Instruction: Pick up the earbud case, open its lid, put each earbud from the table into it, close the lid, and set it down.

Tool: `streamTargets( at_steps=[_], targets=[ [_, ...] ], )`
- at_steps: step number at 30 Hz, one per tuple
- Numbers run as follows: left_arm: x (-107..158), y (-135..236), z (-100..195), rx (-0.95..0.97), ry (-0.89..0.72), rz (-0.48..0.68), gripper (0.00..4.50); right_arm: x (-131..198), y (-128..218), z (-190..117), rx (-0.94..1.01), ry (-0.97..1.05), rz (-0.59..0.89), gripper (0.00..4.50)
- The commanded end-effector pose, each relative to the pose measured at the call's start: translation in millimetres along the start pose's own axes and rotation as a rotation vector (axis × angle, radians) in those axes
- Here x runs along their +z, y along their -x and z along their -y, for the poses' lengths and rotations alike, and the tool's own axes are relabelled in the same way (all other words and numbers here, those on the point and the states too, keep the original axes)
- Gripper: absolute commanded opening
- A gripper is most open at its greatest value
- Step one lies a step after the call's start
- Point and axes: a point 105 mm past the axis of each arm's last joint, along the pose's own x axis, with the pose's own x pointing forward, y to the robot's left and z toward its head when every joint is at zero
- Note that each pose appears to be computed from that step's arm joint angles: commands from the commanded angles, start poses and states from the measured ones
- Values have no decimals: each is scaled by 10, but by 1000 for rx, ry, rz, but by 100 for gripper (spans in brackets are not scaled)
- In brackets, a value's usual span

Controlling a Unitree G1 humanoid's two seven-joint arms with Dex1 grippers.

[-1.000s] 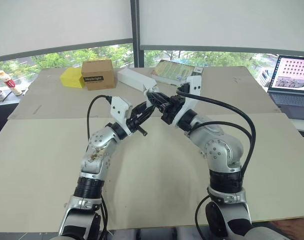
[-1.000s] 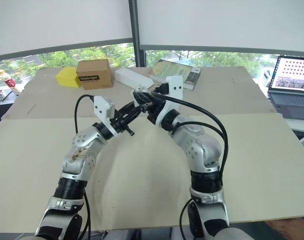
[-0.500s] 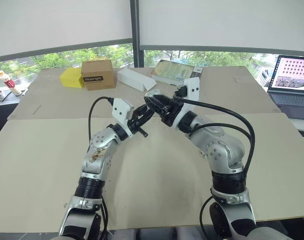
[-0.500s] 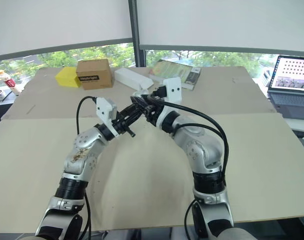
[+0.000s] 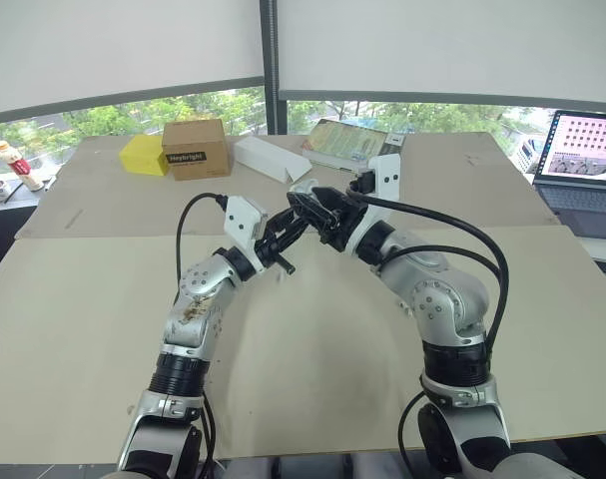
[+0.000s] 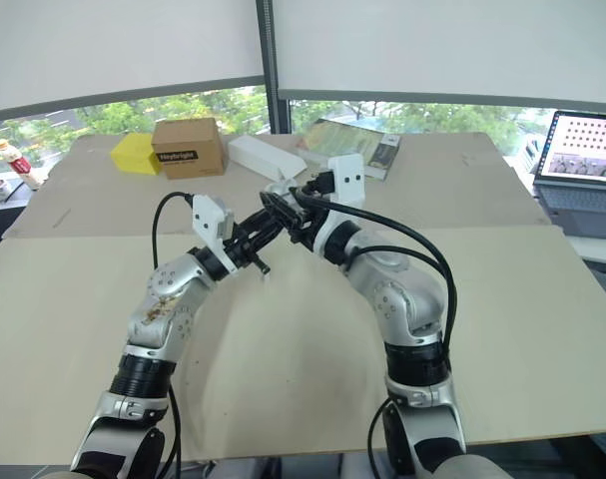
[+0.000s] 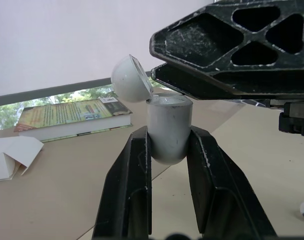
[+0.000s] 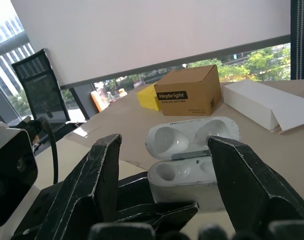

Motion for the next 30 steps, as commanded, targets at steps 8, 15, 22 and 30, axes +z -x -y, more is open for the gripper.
streamTargets(
  at_steps=[8,15,22,30],
  targets=[
    [187,1,-64,11,-17,63,50,421,33,5,12,-32,181,304],
    [351,238,-468,144,-24,69,50,744,155,93,37,5,234,304],
    [415,601,-806,255,-105,4,50,220,254,341,-23,140,-31,304],
    [363,751,-803,304,-123,-28,50,-630,212,158,-29,226,-225,448]
  ],
)
